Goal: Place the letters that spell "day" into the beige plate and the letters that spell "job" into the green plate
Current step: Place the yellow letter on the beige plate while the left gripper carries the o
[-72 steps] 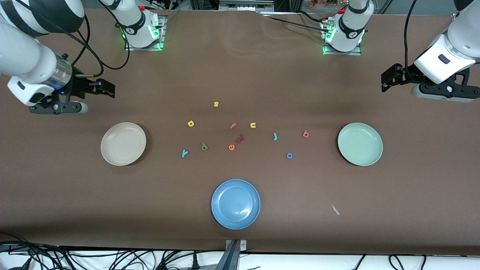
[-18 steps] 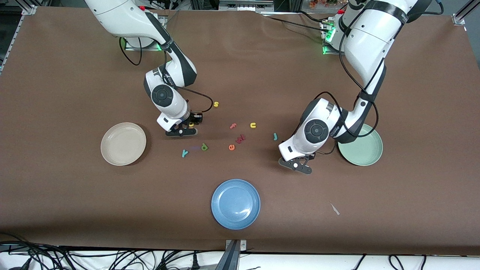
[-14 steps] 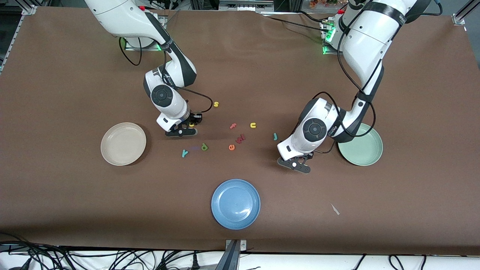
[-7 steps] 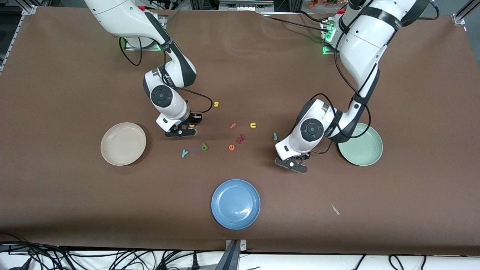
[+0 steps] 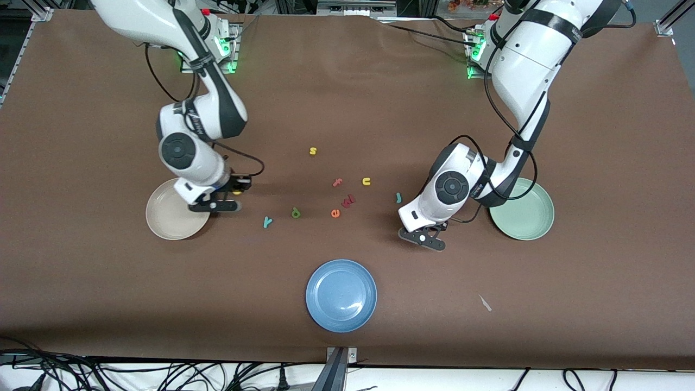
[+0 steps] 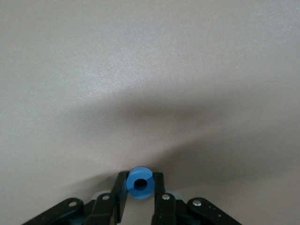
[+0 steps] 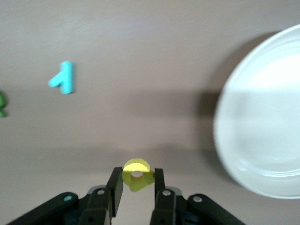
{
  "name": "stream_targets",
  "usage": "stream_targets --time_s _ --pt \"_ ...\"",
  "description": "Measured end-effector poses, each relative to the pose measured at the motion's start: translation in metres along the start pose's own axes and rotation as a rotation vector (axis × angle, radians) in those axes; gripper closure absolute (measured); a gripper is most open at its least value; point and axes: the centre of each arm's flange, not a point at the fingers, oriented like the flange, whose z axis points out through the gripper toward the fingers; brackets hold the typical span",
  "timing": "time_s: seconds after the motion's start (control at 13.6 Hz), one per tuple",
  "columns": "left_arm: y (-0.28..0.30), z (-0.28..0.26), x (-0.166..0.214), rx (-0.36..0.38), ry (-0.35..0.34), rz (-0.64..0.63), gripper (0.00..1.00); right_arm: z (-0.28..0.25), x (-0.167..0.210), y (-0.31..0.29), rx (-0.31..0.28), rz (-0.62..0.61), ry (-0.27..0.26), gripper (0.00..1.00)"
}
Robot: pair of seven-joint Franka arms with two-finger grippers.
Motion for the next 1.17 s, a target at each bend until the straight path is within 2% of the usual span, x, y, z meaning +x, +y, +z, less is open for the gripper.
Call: stream_targets --time_s 0.37,0.51,0.66,0.81,0.95,1.03,1.17 --pt "-0.014 -0.056 -0.006 0.045 -0.085 -0.034 0.75 0.014 0.019 0.101 -0.035 -0.036 -0.008 0.69" --pt "-0.033 -0.088 -0.011 0.064 -0.115 -0.063 0.75 0.023 0.027 0.145 -0.033 -0.043 0.009 0.65" --pt "-0.058 -0.115 -0.017 0.08 -0.147 -0.1 0.75 0.029 0.029 0.159 -0.033 -0.036 0.019 0.47" --pt "-0.079 -0.135 -0.023 0.089 -0.172 -0.132 0.75 0.025 0.032 0.137 -0.01 -0.004 0.034 0.27" --pt "-0.091 -0.146 -0.029 0.096 -0.198 -0.153 0.75 0.015 0.037 0.097 0.026 0.08 0.056 0.07" --pt "-0.095 -0.148 -0.031 0.098 -0.209 -0.159 0.75 0.01 0.038 0.078 0.041 0.126 0.063 0.0" --pt "-0.103 -0.149 -0.034 0.1 -0.229 -0.172 0.75 0.006 0.043 0.049 0.065 0.223 0.069 0.0"
